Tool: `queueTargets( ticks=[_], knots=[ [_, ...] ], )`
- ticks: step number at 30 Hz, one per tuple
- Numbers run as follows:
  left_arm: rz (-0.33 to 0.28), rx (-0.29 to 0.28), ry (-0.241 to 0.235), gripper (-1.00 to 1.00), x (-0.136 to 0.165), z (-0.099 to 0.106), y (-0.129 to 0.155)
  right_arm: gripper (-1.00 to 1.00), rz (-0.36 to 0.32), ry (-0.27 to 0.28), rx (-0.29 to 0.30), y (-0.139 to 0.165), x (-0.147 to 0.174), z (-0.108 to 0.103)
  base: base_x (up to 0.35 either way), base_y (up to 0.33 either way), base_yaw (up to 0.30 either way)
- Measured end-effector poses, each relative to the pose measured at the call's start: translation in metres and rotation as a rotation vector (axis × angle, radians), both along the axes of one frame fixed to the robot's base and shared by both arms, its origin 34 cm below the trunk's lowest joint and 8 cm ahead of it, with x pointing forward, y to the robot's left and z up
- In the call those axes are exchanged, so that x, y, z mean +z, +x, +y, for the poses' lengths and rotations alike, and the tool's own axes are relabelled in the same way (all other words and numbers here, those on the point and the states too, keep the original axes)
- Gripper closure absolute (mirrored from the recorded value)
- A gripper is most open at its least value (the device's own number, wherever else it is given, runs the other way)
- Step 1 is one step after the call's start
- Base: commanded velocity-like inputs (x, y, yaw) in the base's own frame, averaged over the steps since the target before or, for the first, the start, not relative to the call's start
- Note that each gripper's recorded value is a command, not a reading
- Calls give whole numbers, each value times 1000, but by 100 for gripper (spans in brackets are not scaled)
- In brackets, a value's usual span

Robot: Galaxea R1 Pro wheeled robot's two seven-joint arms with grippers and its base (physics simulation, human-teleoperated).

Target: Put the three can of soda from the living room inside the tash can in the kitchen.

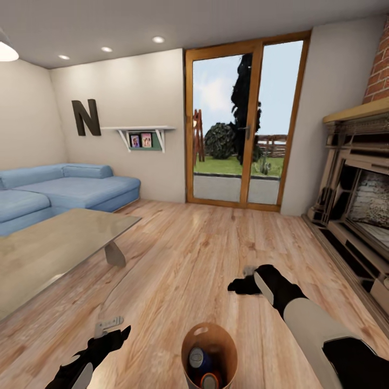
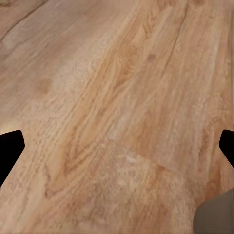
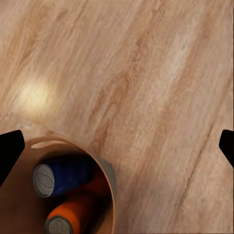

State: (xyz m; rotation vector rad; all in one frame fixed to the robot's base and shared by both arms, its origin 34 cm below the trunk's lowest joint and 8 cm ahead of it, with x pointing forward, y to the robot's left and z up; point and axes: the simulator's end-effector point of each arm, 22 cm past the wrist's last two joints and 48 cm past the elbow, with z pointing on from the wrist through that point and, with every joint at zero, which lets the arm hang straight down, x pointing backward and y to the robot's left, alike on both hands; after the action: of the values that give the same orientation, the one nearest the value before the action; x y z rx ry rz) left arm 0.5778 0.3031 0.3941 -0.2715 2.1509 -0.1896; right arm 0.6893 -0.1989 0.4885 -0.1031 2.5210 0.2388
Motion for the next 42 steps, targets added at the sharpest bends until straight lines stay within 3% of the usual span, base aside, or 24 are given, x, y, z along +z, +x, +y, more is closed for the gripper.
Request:
queueTargets(
  ticks=[3, 4, 7, 13, 16, 26, 29, 42],
  knots=[
    [-12, 0, 0, -100, 6, 0, 1, -100, -86, -16, 16, 7, 15, 2, 0, 0, 0],
    [-16, 0, 0, -100, 9, 0, 2, -100, -173, -32, 19, 14, 24, -6, 0, 0, 0],
    [-29, 0, 0, -100, 15, 0, 3, -100, -274, -50, 14, 18, 37, -23, 0, 0, 0],
    [-48, 1, 1, -100, 28, 1, 5, -100, -444, -99, -2, 8, 39, -66, 0, 0, 0],
    [-48, 1, 2, -100, 34, 1, 7, -100, -498, -114, -4, 3, 41, -81, 0, 0, 0],
    [-48, 1, 2, -100, 57, 0, 13, -100, -555, -138, 11, -18, 37, -108, 0, 0, 0],
    [-53, 1, 3, -100, 64, 0, 15, -100, -613, -137, 20, -28, 37, -109, 0, 0, 0],
    [-77, 5, 8, -100, 97, 1, 25, -100, -632, -135, 11, -63, 26, -112, 0, 0, 0]
  ],
)
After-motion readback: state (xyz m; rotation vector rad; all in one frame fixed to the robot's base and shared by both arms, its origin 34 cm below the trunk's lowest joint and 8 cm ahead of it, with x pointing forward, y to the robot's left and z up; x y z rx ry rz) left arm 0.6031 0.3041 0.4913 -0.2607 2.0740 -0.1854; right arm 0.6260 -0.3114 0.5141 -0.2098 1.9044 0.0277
